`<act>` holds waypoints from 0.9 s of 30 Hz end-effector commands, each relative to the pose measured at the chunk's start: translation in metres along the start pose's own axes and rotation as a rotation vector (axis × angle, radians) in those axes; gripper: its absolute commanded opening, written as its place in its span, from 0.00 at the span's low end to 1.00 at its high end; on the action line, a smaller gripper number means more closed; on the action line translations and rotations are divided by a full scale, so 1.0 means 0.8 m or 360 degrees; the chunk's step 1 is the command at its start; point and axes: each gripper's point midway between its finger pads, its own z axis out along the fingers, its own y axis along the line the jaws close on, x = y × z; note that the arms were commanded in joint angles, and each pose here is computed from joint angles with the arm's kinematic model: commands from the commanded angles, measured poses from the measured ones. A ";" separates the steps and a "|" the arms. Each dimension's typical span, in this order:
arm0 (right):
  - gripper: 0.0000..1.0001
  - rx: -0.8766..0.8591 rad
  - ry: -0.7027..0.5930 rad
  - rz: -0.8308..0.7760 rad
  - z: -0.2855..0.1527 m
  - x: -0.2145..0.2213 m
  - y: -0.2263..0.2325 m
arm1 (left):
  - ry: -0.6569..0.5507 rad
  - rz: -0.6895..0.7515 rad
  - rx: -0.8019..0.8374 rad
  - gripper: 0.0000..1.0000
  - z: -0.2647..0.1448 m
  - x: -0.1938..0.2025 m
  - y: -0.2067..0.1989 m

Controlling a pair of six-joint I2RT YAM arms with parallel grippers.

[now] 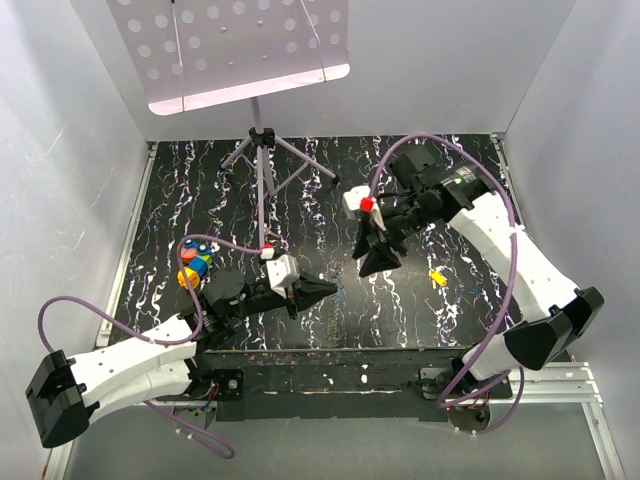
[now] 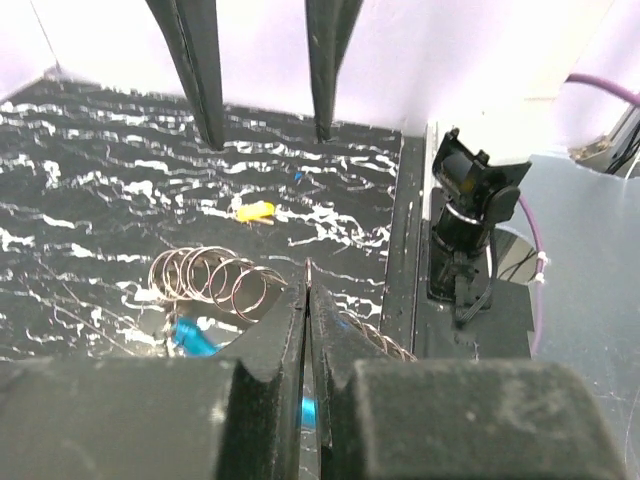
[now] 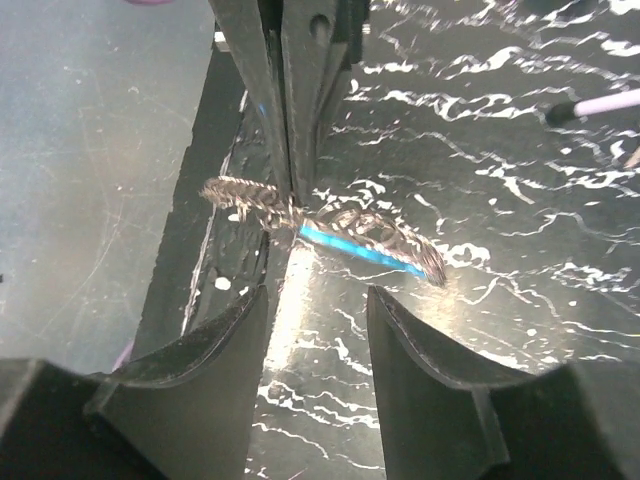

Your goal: Put the keys on the keyring

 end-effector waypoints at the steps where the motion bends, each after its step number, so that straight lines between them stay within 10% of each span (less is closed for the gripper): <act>1: 0.53 -0.0099 -0.0152 0.0010 -0.033 -0.021 0.066 | -0.0338 0.0155 0.0077 0.00 -0.017 -0.062 -0.019; 13: 0.49 -0.0192 -0.0602 -0.0247 -0.039 -0.088 0.074 | -0.0764 0.0047 0.0137 0.00 -0.022 -0.130 -0.030; 27: 0.47 -0.0200 -0.0623 -0.0167 -0.042 -0.097 0.073 | -0.0919 -0.0062 0.0150 0.00 -0.011 -0.152 -0.025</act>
